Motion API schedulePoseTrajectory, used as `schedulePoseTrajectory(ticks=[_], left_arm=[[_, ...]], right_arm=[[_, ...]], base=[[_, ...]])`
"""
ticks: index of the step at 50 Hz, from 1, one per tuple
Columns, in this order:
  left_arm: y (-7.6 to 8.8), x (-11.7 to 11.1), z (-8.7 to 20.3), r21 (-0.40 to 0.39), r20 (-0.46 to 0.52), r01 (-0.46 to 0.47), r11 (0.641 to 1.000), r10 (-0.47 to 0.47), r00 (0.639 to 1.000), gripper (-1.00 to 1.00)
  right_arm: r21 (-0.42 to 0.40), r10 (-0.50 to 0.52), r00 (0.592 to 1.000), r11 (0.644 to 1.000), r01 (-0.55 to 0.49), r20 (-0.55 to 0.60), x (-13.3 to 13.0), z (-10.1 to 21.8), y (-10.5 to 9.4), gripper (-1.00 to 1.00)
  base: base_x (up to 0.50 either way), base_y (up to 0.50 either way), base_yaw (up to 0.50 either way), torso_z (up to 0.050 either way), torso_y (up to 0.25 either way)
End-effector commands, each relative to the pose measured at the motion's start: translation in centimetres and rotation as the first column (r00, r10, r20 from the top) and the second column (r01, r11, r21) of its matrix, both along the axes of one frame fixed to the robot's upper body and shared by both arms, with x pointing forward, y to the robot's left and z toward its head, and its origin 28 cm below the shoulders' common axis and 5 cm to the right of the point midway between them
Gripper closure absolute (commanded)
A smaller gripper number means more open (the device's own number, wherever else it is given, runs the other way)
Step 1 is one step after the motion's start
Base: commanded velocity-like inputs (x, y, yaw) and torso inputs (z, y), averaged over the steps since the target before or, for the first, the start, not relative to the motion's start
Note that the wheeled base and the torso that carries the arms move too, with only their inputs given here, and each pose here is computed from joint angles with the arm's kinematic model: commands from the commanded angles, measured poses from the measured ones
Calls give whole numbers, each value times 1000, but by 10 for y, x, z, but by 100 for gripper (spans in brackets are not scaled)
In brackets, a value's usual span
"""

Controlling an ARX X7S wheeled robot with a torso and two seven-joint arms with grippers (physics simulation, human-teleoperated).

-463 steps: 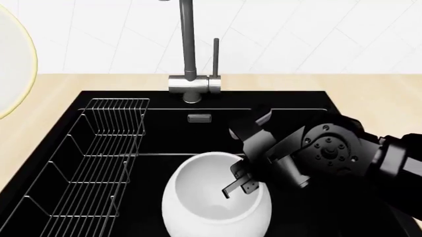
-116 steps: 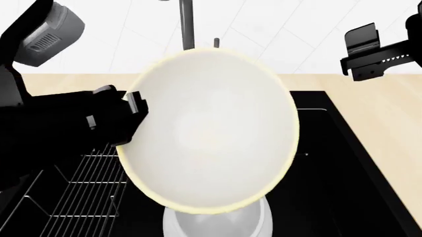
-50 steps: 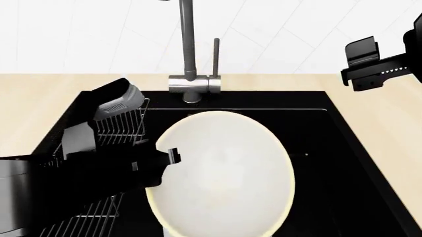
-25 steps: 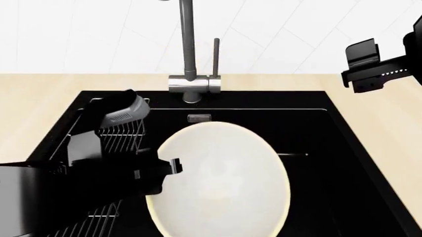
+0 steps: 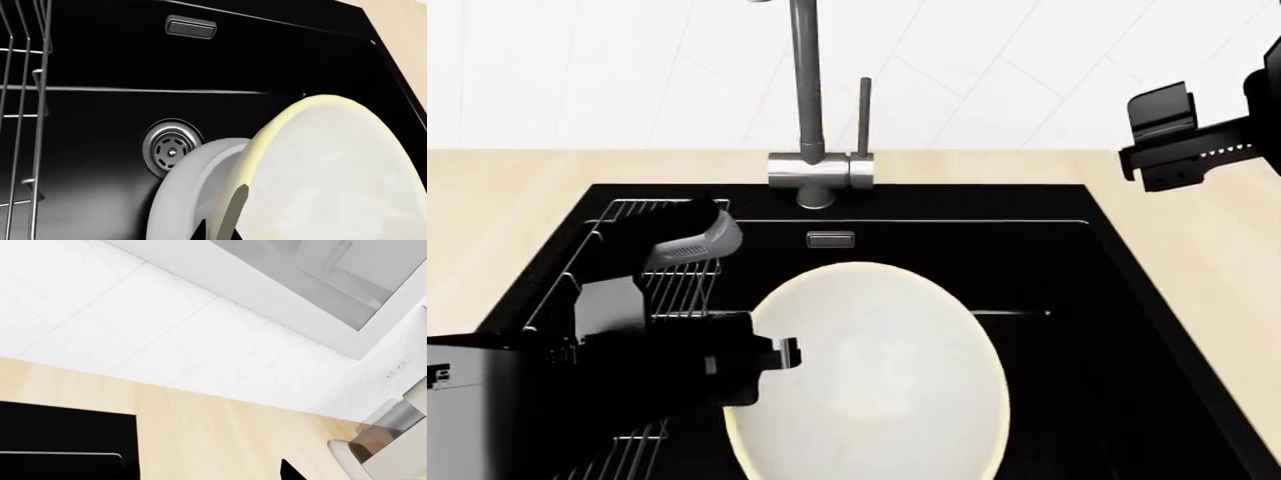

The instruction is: Stack the bowls in the sink.

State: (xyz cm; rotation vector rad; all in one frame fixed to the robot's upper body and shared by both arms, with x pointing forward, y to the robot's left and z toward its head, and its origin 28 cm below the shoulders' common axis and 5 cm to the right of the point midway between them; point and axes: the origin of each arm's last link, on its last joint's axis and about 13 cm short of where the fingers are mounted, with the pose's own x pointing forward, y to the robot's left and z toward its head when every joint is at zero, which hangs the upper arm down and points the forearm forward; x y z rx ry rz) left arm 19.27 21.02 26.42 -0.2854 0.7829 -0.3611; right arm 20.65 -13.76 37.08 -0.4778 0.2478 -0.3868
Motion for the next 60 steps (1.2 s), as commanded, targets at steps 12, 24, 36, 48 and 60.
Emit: schedulePoseTrajectory(ticks=[12, 24, 36, 48, 60], left_arm=[[-1, 1, 0, 17, 7, 11, 1000, -11, 1000, 100], [-3, 1, -1, 44, 16, 19, 999, -20, 1000, -100], [-3, 1, 0, 71, 30, 27, 997, -29, 999, -100], [0, -1, 19, 76, 89, 5, 997, -12, 996, -100], [5, -13, 66, 49, 218, -14, 999, 3, 976, -100]], right_arm=[[-3, 1, 1000, 1000, -1, -9, 1, -2, 0, -100], [-2, 1, 1000, 1000, -1, -10, 0, -3, -1, -100], [-2, 0, 1000, 1000, 0, -13, 0, -4, -1, -100], [0, -4, 1000, 1000, 4, -9, -1, -1, -3, -100], [3, -6, 1000, 1000, 6, -3, -3, 0, -3, -100]], base=[[0, 0, 0, 0, 0], [0, 0, 0, 0, 0], [0, 0, 0, 0, 0], [0, 0, 0, 0, 1], [0, 0, 0, 0, 0]])
